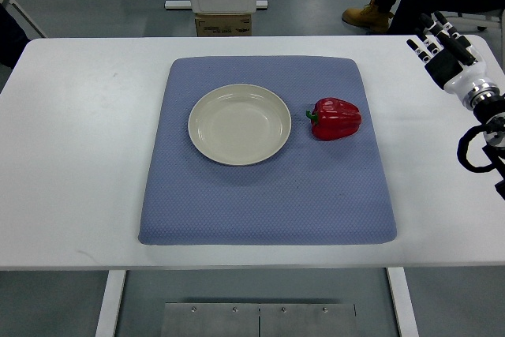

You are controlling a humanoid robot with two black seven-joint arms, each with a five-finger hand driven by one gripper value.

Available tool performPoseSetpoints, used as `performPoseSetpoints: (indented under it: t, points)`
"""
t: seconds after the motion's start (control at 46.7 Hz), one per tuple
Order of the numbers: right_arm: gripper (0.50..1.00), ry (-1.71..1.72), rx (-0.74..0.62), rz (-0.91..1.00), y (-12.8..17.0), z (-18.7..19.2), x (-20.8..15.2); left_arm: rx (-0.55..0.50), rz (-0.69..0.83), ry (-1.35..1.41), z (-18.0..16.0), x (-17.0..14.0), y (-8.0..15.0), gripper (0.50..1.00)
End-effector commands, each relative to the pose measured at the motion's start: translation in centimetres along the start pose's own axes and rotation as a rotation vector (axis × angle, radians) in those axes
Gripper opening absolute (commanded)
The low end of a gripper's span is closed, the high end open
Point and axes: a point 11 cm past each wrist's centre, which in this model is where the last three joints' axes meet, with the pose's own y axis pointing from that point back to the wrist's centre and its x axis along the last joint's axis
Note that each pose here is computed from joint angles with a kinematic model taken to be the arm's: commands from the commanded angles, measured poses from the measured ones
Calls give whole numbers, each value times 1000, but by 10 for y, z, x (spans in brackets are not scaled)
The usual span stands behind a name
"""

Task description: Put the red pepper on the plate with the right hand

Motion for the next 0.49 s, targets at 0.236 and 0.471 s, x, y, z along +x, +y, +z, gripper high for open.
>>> performPoseSetpoints:
  t: [0.236,0.471]
  points:
    - [1000,-5,-10,12,2,7,4,0,0,-9,-3,1,0,1000]
    - [1000,-5,-10,10,2,6,3,7,2,-8,-7,2,0,1000]
